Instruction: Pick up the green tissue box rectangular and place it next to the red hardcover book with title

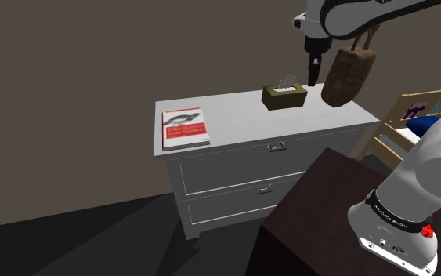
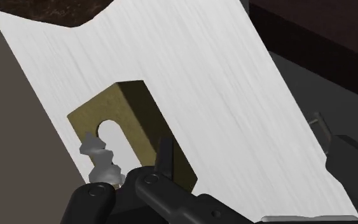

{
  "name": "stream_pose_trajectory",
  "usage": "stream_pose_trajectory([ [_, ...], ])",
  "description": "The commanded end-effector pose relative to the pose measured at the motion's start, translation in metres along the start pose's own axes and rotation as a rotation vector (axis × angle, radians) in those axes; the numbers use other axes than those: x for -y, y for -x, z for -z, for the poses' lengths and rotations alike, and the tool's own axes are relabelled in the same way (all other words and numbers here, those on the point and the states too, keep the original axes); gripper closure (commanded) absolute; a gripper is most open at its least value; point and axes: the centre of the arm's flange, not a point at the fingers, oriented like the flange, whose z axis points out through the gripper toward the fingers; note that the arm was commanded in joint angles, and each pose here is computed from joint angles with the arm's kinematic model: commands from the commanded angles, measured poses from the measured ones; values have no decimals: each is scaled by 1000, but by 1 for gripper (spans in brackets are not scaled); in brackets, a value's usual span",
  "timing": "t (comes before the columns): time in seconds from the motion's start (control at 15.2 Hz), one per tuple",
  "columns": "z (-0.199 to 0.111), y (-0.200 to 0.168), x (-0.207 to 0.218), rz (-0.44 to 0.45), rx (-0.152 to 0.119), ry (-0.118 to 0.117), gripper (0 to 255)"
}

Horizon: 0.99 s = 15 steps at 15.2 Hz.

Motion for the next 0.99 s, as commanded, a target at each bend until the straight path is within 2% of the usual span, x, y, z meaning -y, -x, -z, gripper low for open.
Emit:
stream_pose_trajectory([
  [0.0, -19, -8, -13, 44, 1, 42, 0],
  [0.73, -102, -60, -88, 269, 12, 258, 0],
  [0.79, -105, -63, -92, 278, 13, 267, 0],
  [0.92, -115, -63, -94, 278, 13, 267, 0],
])
